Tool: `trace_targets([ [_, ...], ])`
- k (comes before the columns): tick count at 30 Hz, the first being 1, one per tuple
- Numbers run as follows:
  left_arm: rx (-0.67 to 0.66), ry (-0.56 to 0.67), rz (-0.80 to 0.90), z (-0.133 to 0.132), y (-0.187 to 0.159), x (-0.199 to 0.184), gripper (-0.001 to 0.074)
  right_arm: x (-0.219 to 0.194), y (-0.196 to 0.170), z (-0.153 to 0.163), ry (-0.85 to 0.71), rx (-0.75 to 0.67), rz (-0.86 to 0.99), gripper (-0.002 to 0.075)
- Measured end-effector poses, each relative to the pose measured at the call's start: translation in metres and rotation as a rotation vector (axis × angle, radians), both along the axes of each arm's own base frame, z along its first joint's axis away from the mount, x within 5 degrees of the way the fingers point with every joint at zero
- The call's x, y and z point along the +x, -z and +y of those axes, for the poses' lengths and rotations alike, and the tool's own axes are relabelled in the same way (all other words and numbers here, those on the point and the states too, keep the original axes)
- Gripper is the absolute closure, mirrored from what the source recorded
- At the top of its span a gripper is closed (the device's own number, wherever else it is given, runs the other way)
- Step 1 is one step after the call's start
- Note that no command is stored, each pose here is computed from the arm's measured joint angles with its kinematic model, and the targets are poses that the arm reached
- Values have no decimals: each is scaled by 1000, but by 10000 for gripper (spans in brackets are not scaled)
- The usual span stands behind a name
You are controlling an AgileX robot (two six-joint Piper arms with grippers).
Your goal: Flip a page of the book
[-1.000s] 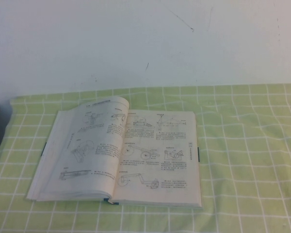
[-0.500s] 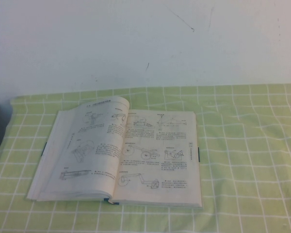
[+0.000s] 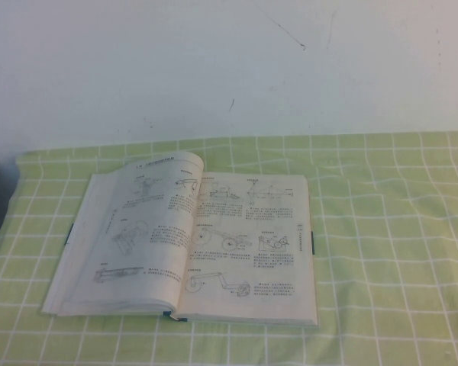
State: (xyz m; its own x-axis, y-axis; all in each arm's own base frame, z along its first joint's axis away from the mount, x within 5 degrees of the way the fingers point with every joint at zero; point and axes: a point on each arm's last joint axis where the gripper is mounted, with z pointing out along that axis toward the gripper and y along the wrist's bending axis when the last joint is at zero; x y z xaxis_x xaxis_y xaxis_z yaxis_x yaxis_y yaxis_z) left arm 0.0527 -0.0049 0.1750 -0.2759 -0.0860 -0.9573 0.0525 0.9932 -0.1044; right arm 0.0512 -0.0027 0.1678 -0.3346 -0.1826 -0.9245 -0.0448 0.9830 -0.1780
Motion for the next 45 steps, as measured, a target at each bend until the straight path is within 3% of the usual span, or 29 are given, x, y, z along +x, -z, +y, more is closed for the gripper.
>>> trace_targets([
  [45,22,6,-2,0,0,0,739,0,0,0,-1,10,0,729],
])
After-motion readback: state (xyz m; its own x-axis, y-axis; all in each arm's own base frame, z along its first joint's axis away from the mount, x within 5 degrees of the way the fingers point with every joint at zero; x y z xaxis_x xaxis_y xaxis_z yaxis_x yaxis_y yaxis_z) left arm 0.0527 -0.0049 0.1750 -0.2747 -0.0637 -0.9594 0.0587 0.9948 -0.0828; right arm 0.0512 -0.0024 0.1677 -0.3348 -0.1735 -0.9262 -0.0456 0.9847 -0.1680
